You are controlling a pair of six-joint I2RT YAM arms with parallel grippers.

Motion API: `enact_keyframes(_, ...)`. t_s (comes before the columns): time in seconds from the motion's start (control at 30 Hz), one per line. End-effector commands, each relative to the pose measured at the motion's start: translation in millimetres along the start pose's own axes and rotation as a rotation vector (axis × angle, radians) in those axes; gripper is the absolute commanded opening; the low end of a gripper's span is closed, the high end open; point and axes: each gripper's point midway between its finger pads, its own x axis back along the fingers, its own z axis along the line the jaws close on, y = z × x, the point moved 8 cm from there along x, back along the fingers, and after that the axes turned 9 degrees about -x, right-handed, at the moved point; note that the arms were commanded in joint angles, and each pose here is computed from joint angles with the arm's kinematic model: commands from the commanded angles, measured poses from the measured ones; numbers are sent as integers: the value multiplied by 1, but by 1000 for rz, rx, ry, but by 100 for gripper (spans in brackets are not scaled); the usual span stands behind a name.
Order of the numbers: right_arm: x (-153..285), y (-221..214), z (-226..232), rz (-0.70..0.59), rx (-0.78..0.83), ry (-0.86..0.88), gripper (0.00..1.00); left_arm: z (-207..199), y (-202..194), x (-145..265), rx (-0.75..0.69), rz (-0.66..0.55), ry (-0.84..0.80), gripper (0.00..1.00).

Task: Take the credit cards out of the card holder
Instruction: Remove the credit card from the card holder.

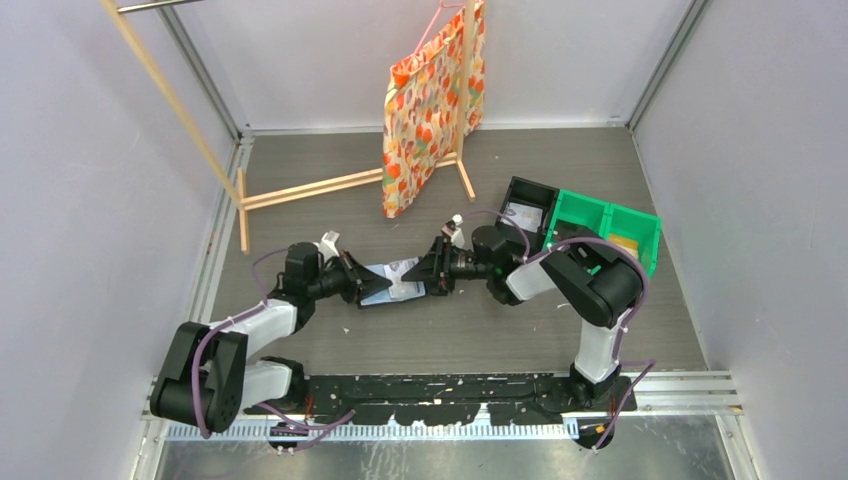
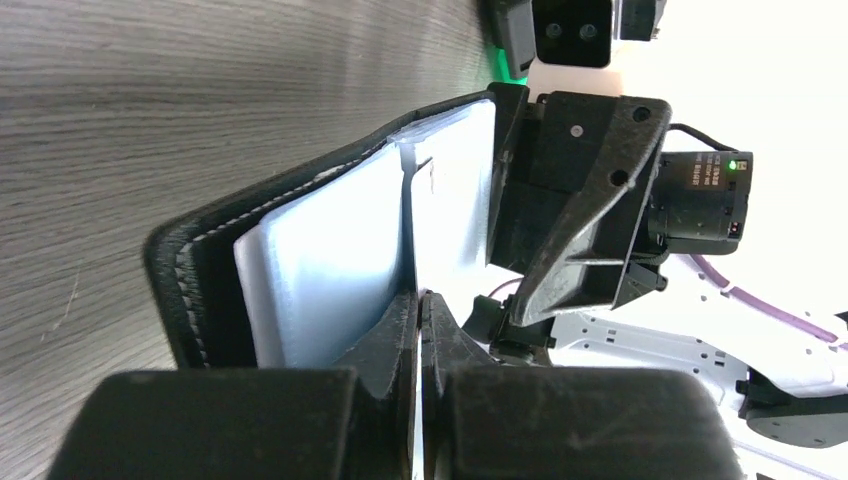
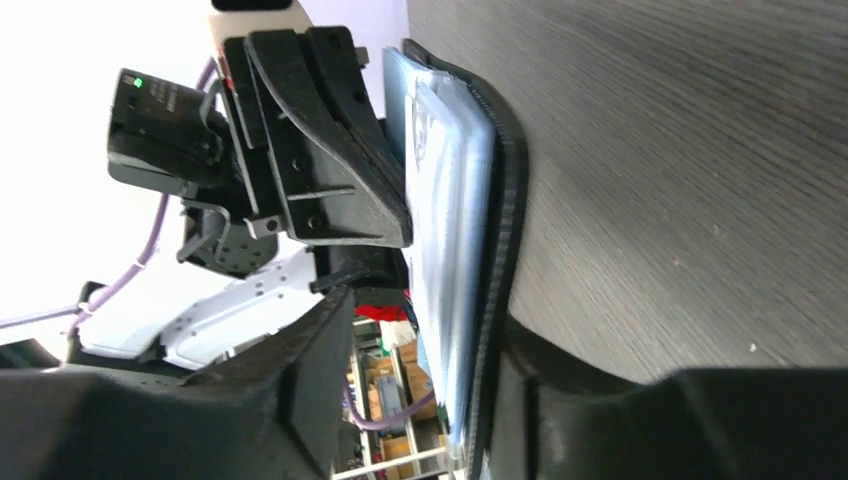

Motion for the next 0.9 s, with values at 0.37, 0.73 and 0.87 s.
enact_keyframes(0.37, -1, 3, 15, -40, 23, 74, 12, -10, 7, 9, -29, -30, -90, 1)
enact_keyframes(0.73, 1, 3, 18, -80, 32, 92, 5, -10, 11, 15, -16, -55, -94, 1)
enact_keyframes(0.87, 3, 3, 16, -90, 26, 105, 5, -11, 12, 17, -9, -66, -78, 1)
